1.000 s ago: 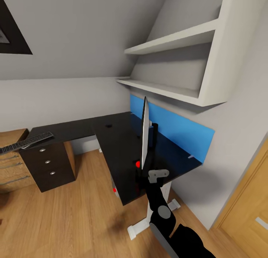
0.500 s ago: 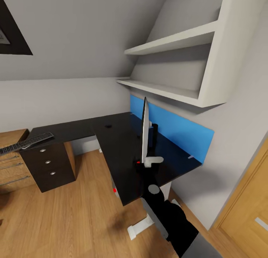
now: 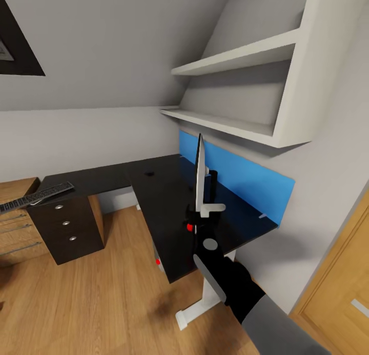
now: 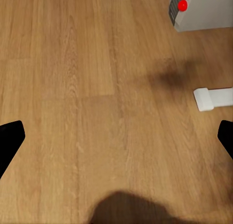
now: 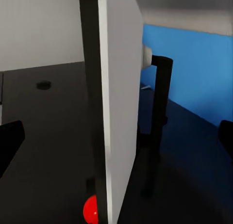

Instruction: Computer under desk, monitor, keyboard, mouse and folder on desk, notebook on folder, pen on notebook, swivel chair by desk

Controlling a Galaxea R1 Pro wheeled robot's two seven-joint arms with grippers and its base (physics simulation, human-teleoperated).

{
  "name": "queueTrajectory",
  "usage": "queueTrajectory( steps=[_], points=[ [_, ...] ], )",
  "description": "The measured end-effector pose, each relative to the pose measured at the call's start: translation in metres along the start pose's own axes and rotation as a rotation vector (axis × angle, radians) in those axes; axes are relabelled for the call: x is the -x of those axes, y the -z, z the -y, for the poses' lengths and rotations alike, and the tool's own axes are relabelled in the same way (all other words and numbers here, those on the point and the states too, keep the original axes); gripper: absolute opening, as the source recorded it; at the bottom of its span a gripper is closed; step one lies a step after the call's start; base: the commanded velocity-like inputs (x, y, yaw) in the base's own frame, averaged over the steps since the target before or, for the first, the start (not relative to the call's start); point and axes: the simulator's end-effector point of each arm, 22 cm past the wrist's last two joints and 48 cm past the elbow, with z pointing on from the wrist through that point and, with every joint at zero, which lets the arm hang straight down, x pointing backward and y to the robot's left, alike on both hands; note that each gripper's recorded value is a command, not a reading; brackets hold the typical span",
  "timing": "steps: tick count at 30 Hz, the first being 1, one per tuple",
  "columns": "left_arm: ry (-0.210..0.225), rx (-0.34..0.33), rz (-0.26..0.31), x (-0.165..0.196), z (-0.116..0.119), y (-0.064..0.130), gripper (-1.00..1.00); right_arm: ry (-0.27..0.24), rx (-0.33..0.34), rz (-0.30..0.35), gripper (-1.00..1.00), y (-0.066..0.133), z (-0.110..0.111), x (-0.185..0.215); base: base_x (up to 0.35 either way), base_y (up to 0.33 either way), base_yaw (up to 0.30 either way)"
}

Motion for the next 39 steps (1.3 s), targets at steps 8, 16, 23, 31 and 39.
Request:
queueTrajectory(
  steps=[8,16,23,31,39],
  points=[
    [0.000,0.000,0.000,-0.0001,-0.0001,0.0000,1.00,-0.008,-0.002,0.025,1.00,-0.0014,0.0031,0.0043,0.000,0.000,0.000],
    [0.000,0.000,0.000,-0.0002,-0.0001,0.0001,1.00,-0.011,-0.002,0.033,1.00,-0.0020,0.0052,0.0051,0.000,0.000,0.000],
    [0.000,0.000,0.000,0.0000,-0.0001,0.0000,1.00,-0.009,0.002,0.035,1.00,-0.0016,0.0042,0.0050,0.000,0.000,0.000],
    [0.000,0.000,0.000,0.0001,-0.0001,0.0000,1.00,-0.009,0.002,0.035,1.00,-0.0016,0.0042,0.0049,0.002,0.008,0.000],
    [0.000,0.000,0.000,-0.0001,-0.0002,0.0002,1.00,-0.008,0.001,0.036,1.00,-0.0015,0.0046,0.0052,0.138,0.138,0.000]
  ],
)
